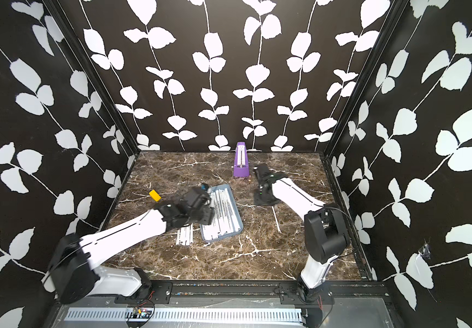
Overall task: Put the straws into the storage box
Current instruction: Pick up the straw from the center of the board.
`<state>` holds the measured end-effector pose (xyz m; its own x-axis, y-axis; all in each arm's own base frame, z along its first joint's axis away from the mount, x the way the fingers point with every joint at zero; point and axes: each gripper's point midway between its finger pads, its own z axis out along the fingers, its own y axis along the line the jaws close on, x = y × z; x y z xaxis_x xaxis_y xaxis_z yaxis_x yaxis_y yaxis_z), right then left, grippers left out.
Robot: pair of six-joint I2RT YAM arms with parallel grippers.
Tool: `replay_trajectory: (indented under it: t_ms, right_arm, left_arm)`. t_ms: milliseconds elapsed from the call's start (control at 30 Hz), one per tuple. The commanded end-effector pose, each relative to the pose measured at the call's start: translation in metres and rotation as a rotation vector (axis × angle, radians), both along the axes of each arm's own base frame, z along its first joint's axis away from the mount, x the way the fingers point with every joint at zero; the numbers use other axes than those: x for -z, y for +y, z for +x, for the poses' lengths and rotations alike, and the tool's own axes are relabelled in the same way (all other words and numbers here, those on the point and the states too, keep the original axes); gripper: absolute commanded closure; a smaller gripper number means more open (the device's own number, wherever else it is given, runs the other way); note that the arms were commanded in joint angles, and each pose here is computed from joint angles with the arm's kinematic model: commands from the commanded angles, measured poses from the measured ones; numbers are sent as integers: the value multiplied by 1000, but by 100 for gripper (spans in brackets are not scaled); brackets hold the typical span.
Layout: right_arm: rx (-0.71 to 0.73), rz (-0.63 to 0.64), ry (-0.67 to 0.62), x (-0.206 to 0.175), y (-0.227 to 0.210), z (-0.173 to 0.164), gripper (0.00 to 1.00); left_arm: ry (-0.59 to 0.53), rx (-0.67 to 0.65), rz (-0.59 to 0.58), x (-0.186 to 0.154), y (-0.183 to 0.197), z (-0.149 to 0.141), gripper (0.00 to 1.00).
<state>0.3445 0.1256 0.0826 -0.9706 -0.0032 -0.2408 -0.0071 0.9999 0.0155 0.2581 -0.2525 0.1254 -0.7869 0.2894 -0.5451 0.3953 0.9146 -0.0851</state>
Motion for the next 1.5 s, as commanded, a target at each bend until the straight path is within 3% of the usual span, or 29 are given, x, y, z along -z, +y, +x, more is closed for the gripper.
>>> replay_trajectory:
  t_ms: [0,433,533,733,900,1100,1167,1267,1467]
  right_arm:
    - [-18,-74,43,21,-25,-10,56]
    - [25,24,124,73,-25,-6,63]
    - [19,13,134,78,-24,-9,69]
    - [-77,-15,117,67,-5,-16,89]
    - [-205,126,46,29,43,-21,96]
    - [-303,493,40,-23,127,-39,97]
    - [-314,561,41,-34,154,-45,97]
    - [-323,549,17,-40,188,-49,97]
    - [-308,386,-70,-28,227,-33,97]
  left_arm:
    - [35,83,-1,7,-26,-2,33]
    - [81,101,-4,33,-38,-6,31]
    - [76,99,6,32,-36,-6,31]
    - [22,43,20,19,-13,2,30]
    - [2,-40,-72,3,17,10,30]
    - [-42,-123,-81,-10,52,13,30]
    - [-50,-188,-66,-10,71,15,30]
    - [-47,-266,-65,-7,90,14,31]
    - [-48,-334,-56,-3,107,8,31]
